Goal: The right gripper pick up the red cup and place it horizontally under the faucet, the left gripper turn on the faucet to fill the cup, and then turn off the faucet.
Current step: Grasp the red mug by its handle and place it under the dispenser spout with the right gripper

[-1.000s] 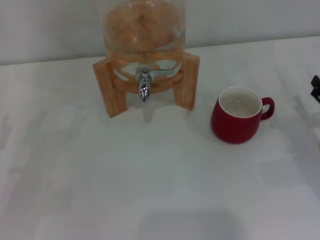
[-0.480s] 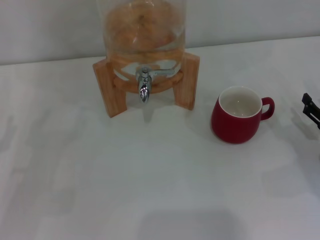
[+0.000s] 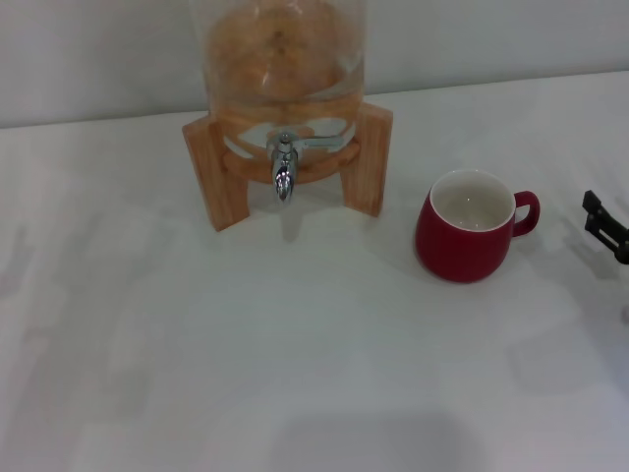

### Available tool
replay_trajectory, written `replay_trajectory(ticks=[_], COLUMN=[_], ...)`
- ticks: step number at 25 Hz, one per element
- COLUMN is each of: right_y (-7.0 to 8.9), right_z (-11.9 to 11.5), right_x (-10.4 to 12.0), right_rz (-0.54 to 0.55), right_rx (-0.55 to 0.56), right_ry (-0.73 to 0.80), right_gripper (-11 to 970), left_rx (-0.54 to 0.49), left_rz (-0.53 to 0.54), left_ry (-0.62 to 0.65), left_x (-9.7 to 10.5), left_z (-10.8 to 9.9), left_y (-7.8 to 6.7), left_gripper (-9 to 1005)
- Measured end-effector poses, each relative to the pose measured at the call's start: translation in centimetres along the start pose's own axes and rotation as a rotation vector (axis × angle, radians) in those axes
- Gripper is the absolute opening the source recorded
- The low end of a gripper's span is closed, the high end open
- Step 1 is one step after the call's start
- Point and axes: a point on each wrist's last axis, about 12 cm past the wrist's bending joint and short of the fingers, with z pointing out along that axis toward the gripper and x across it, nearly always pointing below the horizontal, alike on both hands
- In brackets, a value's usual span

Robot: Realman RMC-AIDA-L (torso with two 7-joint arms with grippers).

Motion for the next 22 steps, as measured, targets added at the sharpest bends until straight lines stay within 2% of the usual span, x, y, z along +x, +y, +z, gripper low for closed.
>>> replay_trajectory(ticks=[11,22], right_y=[1.5,2.4], right_z=[-0.5,0.1], right_x=[0.4,0.0], right_rz=[-0.001,-0.007], right_rx=[-0.103,-0.158], right_ry=[0.021,0.0], right_gripper=[815,812], left_rx=[-0.003,-0.002], left_rz=[0.022,0.021], left_ry=[0.006,0.005], left_x=[0.1,0.1], left_z=[0.0,-0.1], left_y=[0.0,0.0], left_gripper=[821,821])
